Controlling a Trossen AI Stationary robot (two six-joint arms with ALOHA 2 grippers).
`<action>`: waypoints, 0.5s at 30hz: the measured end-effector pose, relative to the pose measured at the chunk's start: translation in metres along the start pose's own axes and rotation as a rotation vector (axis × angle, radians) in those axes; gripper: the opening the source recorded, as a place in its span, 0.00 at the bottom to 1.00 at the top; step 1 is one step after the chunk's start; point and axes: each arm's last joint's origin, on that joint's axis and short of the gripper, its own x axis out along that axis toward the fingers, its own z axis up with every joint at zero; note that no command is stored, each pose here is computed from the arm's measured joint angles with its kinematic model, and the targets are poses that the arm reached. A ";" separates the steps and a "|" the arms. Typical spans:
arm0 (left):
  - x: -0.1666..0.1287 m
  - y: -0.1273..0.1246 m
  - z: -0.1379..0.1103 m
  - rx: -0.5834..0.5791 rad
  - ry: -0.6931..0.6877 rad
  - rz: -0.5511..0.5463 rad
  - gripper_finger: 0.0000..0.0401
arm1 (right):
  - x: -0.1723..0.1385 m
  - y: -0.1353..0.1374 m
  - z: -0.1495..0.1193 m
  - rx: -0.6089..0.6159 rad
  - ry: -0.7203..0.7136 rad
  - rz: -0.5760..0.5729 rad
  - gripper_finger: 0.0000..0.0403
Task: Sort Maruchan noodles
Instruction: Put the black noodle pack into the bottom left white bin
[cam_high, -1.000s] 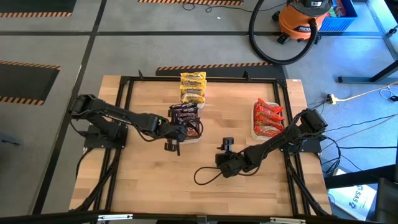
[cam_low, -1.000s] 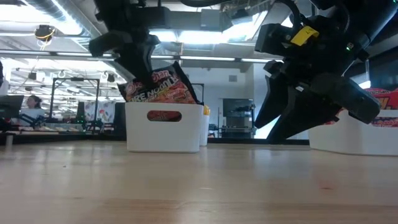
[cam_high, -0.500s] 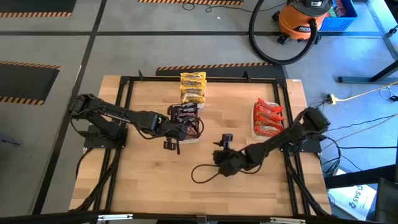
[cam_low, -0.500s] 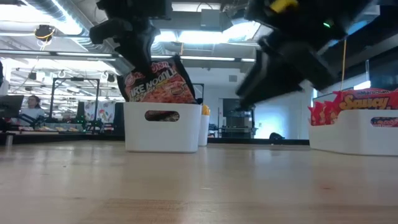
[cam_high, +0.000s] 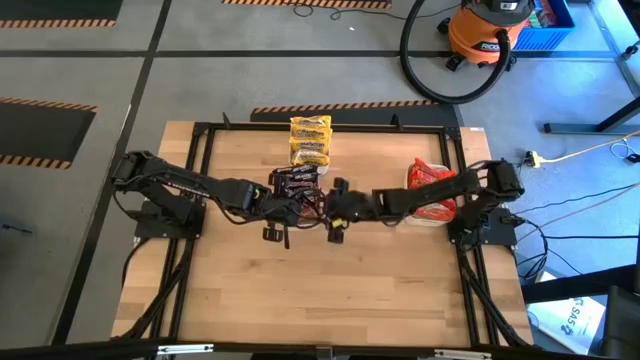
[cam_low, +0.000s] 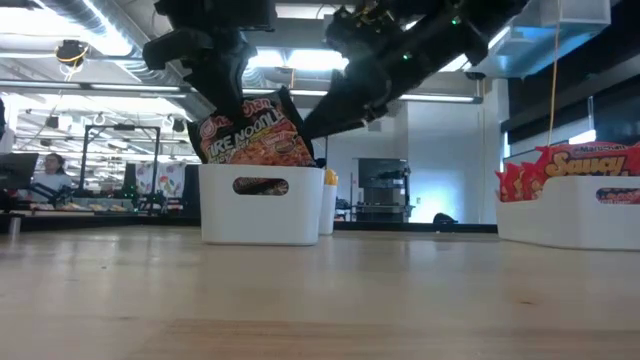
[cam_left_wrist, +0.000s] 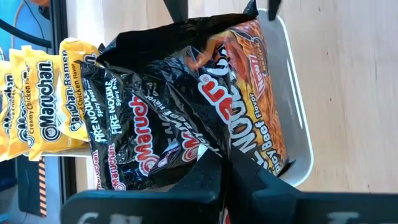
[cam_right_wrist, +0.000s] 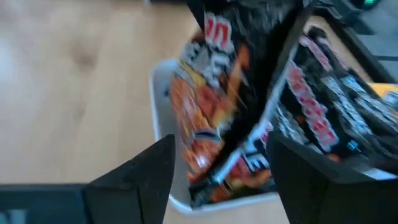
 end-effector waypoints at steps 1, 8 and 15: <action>0.000 0.000 0.000 0.000 0.000 0.000 0.00 | 0.001 -0.004 0.001 0.028 -0.015 0.018 0.57; 0.000 0.000 0.001 -0.003 -0.008 0.000 0.00 | 0.008 -0.014 0.003 0.103 -0.065 0.104 0.55; 0.000 0.000 0.001 -0.002 -0.006 -0.001 0.00 | 0.015 -0.011 -0.001 0.056 -0.063 0.102 0.25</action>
